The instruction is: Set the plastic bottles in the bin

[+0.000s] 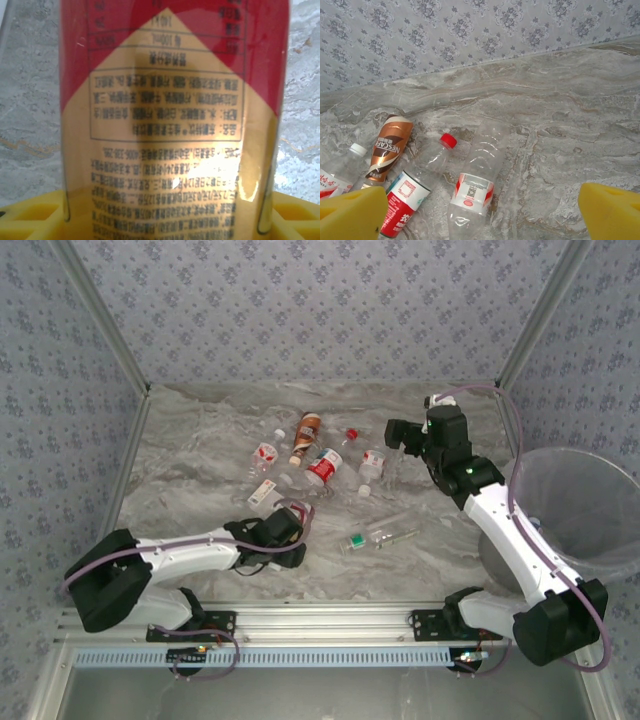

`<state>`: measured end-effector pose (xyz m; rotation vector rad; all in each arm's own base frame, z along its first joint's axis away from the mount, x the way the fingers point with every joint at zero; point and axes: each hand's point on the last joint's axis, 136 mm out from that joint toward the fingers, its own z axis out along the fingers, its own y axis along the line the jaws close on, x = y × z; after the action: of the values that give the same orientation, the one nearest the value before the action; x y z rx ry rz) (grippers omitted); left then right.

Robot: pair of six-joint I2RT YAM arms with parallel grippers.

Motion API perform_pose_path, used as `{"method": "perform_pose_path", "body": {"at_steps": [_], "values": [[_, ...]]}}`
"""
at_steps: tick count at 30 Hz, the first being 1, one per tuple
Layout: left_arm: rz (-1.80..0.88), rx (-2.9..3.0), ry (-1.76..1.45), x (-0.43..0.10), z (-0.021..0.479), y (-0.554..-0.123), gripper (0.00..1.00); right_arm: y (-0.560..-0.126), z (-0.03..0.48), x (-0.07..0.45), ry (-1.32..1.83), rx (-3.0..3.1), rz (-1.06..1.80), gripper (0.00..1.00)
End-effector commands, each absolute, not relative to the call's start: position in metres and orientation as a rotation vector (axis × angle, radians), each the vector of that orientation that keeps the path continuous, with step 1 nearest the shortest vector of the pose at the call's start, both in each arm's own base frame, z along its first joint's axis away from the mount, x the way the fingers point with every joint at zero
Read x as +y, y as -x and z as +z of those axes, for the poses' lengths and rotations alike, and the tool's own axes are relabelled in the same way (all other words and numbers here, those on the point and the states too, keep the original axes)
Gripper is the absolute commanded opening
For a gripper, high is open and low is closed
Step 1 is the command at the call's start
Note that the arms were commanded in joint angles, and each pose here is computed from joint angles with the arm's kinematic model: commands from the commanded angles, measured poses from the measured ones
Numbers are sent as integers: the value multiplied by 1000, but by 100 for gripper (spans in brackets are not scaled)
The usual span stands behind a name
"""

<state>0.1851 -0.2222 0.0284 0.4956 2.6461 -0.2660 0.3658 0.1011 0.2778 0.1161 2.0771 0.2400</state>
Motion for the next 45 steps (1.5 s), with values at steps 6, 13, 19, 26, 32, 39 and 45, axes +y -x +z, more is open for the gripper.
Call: {"method": "perform_pose_path", "body": {"at_steps": [6, 13, 19, 26, 32, 39, 45], "values": [[-320, 2643, -524, -241, 30, -189, 55, -358, 267, 105, -106, 2129, 260, 100], [-350, 2630, -547, -251, 36, -192, 44, -356, 266, 106, -105, 2148, 262, 100], [-426, 2532, -576, -268, 75, -203, 38, -352, 256, 118, -90, 2203, 361, 100], [-538, 2386, -588, -291, 123, -216, 35, -342, 253, 151, -54, 2245, 669, 100], [-716, 2271, -615, -317, 158, -227, 34, -341, 274, 180, -109, 2203, 1063, 100], [-860, 2158, -629, -327, 189, -250, 32, -342, 286, 199, -100, 2232, 1183, 100], [-875, 2061, -648, -333, 219, -267, 32, -348, 290, 217, -90, 2202, 1242, 100]]}}
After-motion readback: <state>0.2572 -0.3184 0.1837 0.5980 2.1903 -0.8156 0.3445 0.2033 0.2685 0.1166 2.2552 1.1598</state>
